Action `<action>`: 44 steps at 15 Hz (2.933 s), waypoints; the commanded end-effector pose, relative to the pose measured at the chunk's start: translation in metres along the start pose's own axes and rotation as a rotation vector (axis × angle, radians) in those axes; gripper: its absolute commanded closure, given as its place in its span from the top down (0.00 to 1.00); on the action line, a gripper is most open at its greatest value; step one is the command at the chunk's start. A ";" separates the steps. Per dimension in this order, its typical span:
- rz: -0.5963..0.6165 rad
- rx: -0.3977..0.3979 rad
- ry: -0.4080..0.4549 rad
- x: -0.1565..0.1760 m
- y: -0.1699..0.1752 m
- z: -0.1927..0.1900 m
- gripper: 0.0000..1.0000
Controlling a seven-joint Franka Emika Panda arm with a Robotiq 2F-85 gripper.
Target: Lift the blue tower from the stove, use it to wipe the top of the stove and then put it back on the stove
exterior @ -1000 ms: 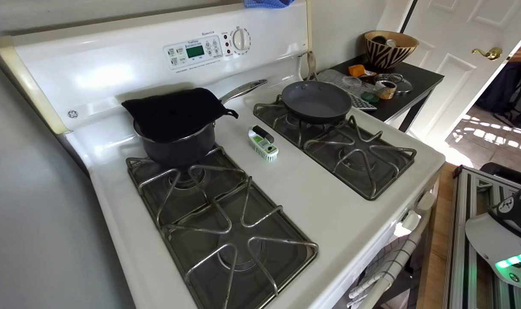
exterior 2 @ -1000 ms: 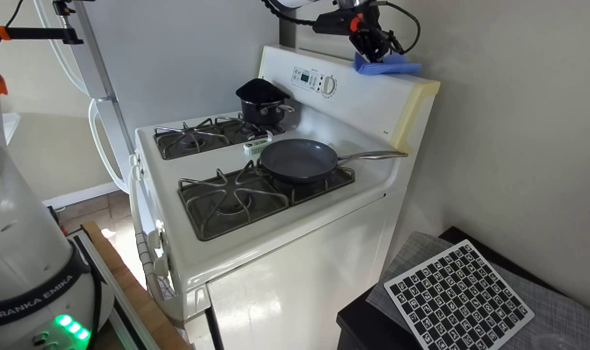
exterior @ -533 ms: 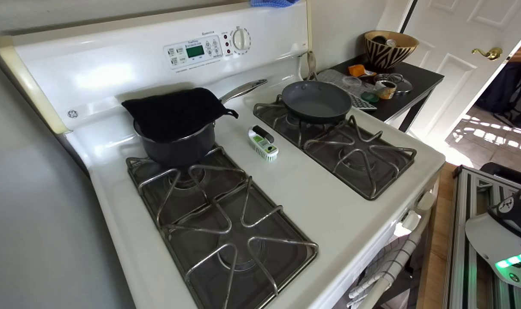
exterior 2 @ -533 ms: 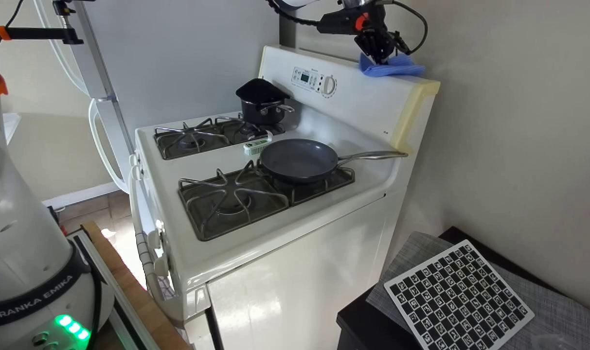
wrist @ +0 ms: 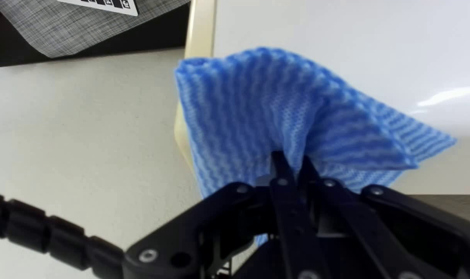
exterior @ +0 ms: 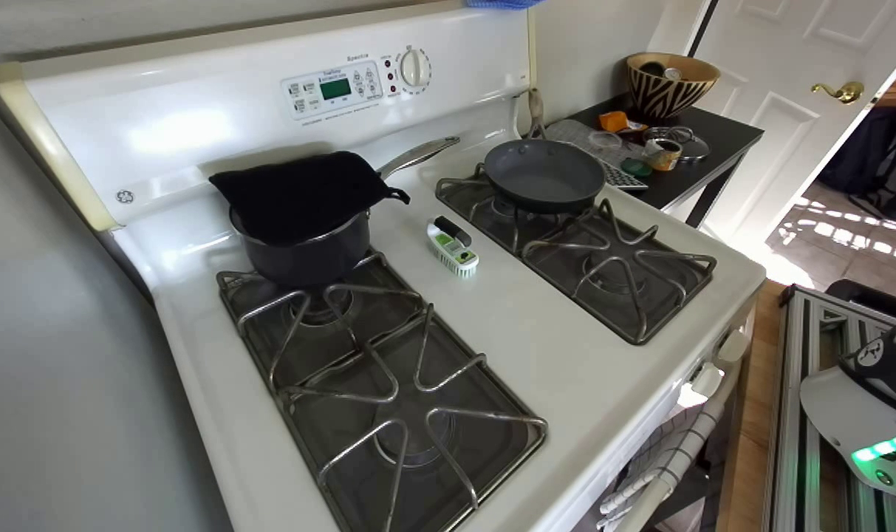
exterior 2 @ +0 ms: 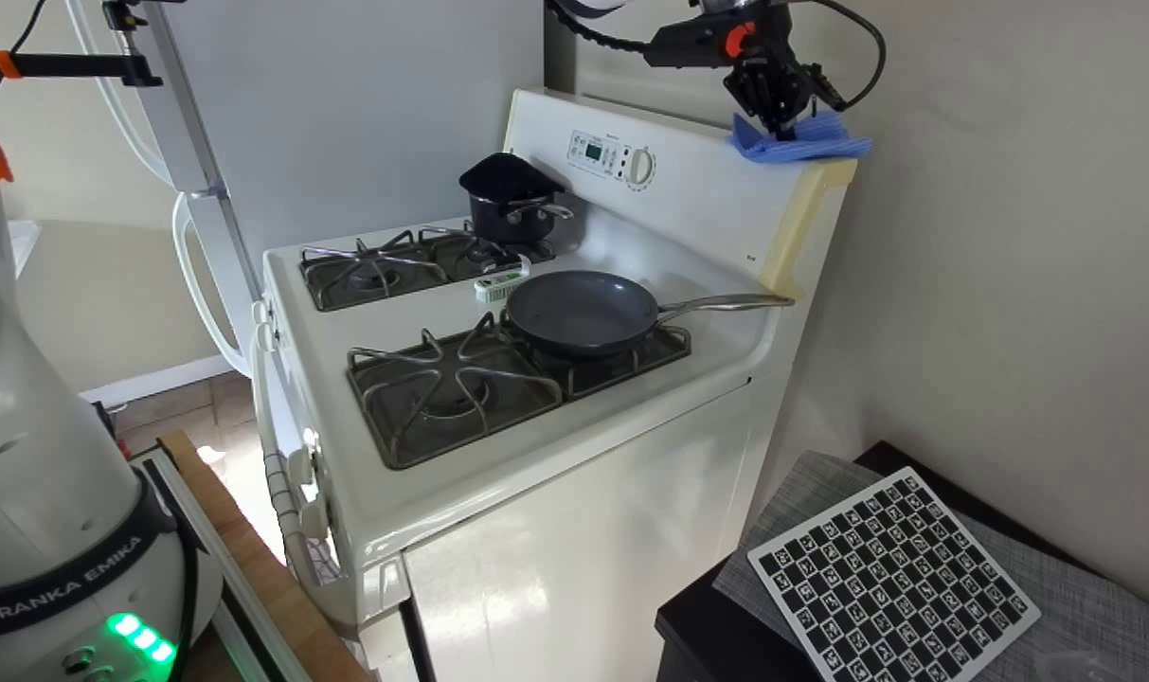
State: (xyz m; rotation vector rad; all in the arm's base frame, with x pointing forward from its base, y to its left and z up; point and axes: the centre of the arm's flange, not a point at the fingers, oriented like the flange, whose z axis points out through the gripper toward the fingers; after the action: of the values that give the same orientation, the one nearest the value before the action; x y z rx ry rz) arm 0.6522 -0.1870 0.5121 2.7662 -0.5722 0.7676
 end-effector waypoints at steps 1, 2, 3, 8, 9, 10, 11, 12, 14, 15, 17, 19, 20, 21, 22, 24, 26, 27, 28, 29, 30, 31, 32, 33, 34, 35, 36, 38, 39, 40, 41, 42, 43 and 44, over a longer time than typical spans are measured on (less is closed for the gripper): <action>-0.004 -0.022 -0.022 -0.016 0.022 -0.005 0.00; -0.001 -0.026 -0.022 -0.016 0.026 -0.005 0.00; 0.003 -0.029 -0.028 -0.017 0.027 -0.005 0.00; -0.010 -0.013 -0.019 -0.018 0.011 -0.003 0.00; -0.018 -0.006 -0.019 -0.018 0.004 -0.003 0.00; -0.026 -0.001 -0.019 -0.018 -0.003 -0.004 0.00; -0.038 0.007 -0.015 -0.019 -0.012 -0.004 0.00; -0.050 0.017 -0.014 -0.019 -0.022 -0.005 0.00; -0.074 0.037 -0.010 -0.020 -0.043 -0.006 0.00; -0.088 0.046 -0.008 -0.020 -0.054 -0.007 0.00; -0.116 0.058 0.001 -0.020 -0.074 -0.006 0.00; -0.141 0.072 0.003 -0.019 -0.092 -0.006 0.00; -0.151 0.078 0.005 -0.019 -0.101 -0.006 0.00; -0.161 0.085 0.004 -0.020 -0.109 -0.005 0.00; -0.168 0.094 0.000 -0.021 -0.117 -0.005 0.00; -0.185 0.110 0.002 -0.022 -0.132 -0.006 0.00; -0.205 0.128 0.007 -0.024 -0.148 -0.008 0.00; -0.213 0.138 0.012 -0.025 -0.156 -0.009 0.00; -0.224 0.153 0.023 -0.025 -0.163 -0.009 0.00; -0.233 0.163 0.020 -0.025 -0.171 -0.009 0.00; -0.241 0.171 0.020 -0.026 -0.178 -0.008 0.00; -0.249 0.176 0.018 -0.027 -0.184 -0.009 0.00; -0.255 0.176 0.020 -0.028 -0.188 -0.009 0.00; -0.262 0.171 0.026 -0.028 -0.191 -0.009 0.00; -0.265 0.168 0.023 -0.029 -0.192 -0.010 0.00; -0.267 0.158 0.027 -0.029 -0.191 -0.011 0.00; -0.268 0.146 0.023 -0.029 -0.188 -0.012 0.00; -0.258 0.132 0.018 -0.029 -0.180 -0.014 0.00; -0.253 0.124 0.012 -0.029 -0.176 -0.015 0.00; -0.248 0.113 0.007 -0.029 -0.170 -0.016 0.00; -0.244 0.103 0.006 -0.030 -0.164 -0.016 0.00; -0.239 0.093 0.001 -0.030 -0.155 -0.017 0.00; -0.230 0.082 -0.005 -0.030 -0.145 -0.018 0.00; -0.219 0.071 -0.009 -0.030 -0.136 -0.017 0.00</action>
State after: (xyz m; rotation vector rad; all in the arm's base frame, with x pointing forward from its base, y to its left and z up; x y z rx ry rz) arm 0.6956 -0.0280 0.5087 2.8536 -0.1843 0.8281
